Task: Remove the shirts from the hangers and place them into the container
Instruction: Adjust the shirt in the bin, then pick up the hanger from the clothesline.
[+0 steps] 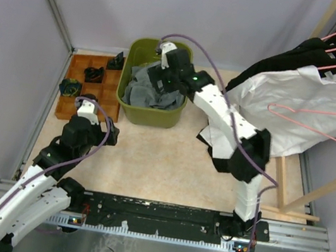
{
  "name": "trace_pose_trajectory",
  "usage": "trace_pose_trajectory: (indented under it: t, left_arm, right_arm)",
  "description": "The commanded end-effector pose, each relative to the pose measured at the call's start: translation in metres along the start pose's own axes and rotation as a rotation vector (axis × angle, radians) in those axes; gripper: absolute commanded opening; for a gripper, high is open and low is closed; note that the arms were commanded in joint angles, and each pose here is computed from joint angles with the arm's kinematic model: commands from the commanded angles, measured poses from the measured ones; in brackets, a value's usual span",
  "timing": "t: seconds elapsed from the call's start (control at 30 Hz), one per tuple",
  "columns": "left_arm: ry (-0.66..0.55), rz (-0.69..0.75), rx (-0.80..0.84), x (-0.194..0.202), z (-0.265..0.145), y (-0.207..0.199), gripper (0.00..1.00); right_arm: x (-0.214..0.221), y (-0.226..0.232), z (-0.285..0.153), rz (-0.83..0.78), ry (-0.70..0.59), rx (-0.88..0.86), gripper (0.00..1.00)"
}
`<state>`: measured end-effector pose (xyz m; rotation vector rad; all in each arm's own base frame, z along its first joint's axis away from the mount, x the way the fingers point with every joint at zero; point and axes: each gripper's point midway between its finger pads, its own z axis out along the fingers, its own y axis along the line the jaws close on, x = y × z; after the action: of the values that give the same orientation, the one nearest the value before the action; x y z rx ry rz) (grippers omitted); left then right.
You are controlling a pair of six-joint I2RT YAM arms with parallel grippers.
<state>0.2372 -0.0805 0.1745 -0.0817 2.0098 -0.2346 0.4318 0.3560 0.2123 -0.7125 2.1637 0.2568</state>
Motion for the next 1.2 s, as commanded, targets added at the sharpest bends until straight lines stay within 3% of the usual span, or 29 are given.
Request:
trace_pose_trajectory:
  t: [0.0, 0.3, 0.63, 0.93, 1.17]
  left_arm:
    - [-0.050, 0.009, 0.082, -0.022, -0.009, -0.016, 0.99]
    - [-0.022, -0.052, 0.212, -0.031, -0.016, -0.045, 0.99]
    - [-0.107, -0.135, 0.344, -0.073, -0.029, -0.076, 0.99]
    - [-0.190, -0.070, 0.723, -0.113, -0.046, -0.148, 0.99]
    - [-0.121, -0.023, 0.954, -0.131, -0.025, -0.206, 0.91]
  right_arm:
    - [-0.062, 0.021, -0.101, -0.015, -0.344, -0.158, 0.99]
    - [-0.004, 0.057, -0.171, -0.127, -0.582, -0.421, 0.99]
    - [0.130, 0.115, -0.200, -0.318, -0.610, -0.793, 0.97]
    - [0.250, 0.117, -0.156, -0.285, -0.389, -0.742, 0.97]
    - [0.264, 0.098, -0.133, -0.094, -0.367, -0.596, 0.95]
